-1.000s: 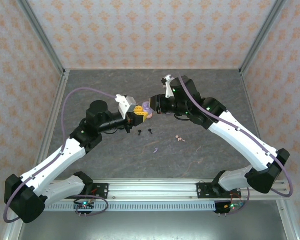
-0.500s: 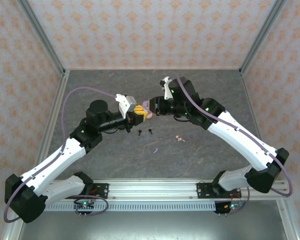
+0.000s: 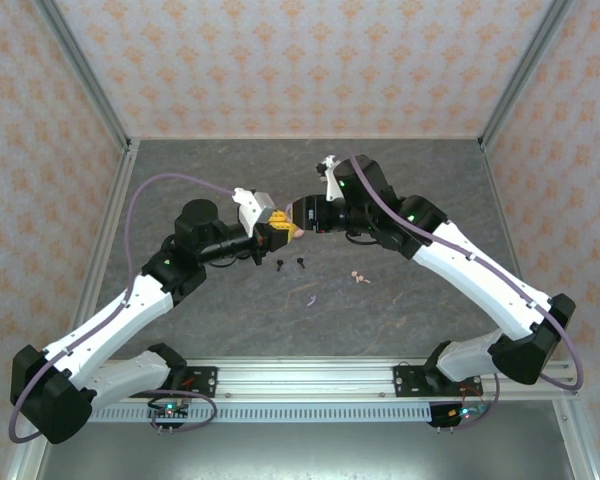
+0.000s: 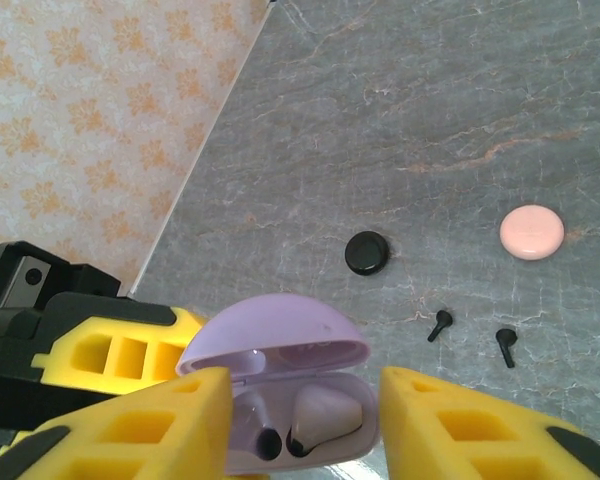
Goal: Insert the wireless bluetooth earbuds into the charging case
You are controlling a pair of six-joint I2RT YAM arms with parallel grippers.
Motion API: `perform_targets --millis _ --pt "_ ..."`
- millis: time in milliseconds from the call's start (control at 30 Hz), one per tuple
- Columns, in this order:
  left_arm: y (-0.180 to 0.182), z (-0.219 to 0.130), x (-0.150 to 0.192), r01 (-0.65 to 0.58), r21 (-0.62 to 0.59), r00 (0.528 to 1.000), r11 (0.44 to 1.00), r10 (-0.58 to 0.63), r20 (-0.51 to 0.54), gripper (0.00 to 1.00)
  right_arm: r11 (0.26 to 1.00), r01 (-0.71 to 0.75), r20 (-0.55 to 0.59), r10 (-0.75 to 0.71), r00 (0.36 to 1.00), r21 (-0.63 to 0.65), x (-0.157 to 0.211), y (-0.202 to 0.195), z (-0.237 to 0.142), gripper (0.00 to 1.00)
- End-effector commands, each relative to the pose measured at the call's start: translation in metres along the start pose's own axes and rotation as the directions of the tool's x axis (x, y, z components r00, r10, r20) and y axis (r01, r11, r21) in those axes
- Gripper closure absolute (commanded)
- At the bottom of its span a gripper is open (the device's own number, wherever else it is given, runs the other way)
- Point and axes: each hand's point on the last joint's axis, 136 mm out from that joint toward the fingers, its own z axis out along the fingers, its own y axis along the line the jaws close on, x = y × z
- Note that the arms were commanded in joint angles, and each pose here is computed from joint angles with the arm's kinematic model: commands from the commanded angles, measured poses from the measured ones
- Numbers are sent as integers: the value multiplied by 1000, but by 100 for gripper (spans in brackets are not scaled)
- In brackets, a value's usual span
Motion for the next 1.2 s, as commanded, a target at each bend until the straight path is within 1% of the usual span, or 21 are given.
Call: perform_targets --millis 0,133,233,400,533,633,733,833,933,1100,1167 --pt "-1 -4 -20 -53 -19 997 998 54 50 100 999 26 111 -23 994 -24 -23 11 -38 51" --pt "2 -8 -15 -48 -49 998 998 50 39 100 999 -10 142 3 990 53 -21 -14 -49 49" --pt "3 -14 -9 -47 -76 999 996 49 24 100 988 -79 96 66 993 134 -5 -42 -42 53" --pt "3 -31 1 -54 -122 998 991 55 2 100 938 -185 -28 202 979 294 46 -92 -17 58" --pt "1 -43 5 -61 -144 998 988 61 -7 100 890 -249 -145 324 935 381 96 -120 15 60" --pt "-1 -50 7 -67 -155 998 986 66 -11 100 866 -246 -250 379 891 436 132 -132 44 60" --pt "-3 -55 6 -72 -162 997 984 72 -8 100 857 -189 -333 377 864 479 159 -136 68 60" --pt "-3 -58 6 -80 -170 997 982 81 -5 100 861 -156 -390 372 842 485 177 -135 89 60" --pt "-3 -58 7 -81 -170 997 982 81 -8 100 854 -137 -425 382 821 502 193 -140 104 60" --pt "-3 -58 8 -81 -169 997 982 80 -12 100 845 -113 -456 390 800 523 208 -148 115 61" --pt "-3 -58 8 -81 -167 997 983 80 -13 100 851 -114 -475 391 788 512 212 -147 119 62"
